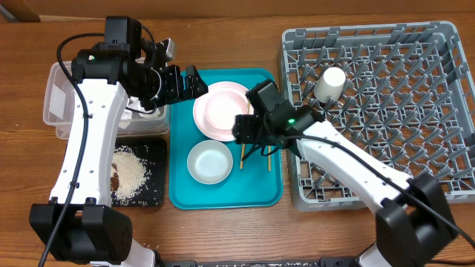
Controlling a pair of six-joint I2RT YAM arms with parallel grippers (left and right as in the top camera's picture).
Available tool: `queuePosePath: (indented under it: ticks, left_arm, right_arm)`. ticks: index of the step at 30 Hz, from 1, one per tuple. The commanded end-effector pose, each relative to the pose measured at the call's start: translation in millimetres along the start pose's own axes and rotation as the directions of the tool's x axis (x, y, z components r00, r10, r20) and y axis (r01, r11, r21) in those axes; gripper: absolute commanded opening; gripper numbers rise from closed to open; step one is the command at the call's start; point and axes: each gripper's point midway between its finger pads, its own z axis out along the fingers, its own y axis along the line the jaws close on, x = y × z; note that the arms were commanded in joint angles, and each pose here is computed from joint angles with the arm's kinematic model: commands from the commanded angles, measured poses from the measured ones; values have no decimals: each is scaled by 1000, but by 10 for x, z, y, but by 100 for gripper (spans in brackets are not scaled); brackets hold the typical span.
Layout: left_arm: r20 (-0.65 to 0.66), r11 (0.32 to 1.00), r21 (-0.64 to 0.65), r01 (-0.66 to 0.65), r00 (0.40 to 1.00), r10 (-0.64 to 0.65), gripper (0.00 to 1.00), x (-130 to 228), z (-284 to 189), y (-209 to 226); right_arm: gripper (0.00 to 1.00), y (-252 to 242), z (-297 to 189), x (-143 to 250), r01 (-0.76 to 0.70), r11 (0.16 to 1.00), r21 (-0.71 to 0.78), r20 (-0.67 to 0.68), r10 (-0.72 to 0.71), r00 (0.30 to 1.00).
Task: Sort waste into correct bins and load items into the dishwasher
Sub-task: 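Move the right gripper over the teal tray to the left wooden chopstick, then close the right gripper on the wooden chopstick and lift it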
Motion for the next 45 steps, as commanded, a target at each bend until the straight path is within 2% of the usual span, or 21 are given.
queuePosePath:
  ticks: [1, 6, 13, 27, 45]
  left_arm:
    - [4, 1000, -4, 5, 1000, -5, 100, -21, 8, -3]
    - [4, 1000, -4, 5, 1000, -5, 100, -21, 8, -3]
    - [4, 1000, -4, 6, 1000, -6, 100, -22, 7, -2]
    - [4, 1000, -4, 6, 1000, -6, 100, -23, 6, 0]
    - [4, 1000, -4, 6, 1000, -6, 100, -23, 6, 0]
  right_arm:
    - [42, -175, 167, 8, -117, 990, 77, 7, 117, 993]
    - [32, -291, 237, -31, -149, 980, 132, 40, 145, 989]
    - [29, -204, 270, -40, -144, 983, 118, 60, 138, 989]
    - [31, -222, 428, 53, -102, 963, 248, 137, 70, 988]
    - [30, -303, 558, 87, -101, 955, 278, 125, 68, 990]
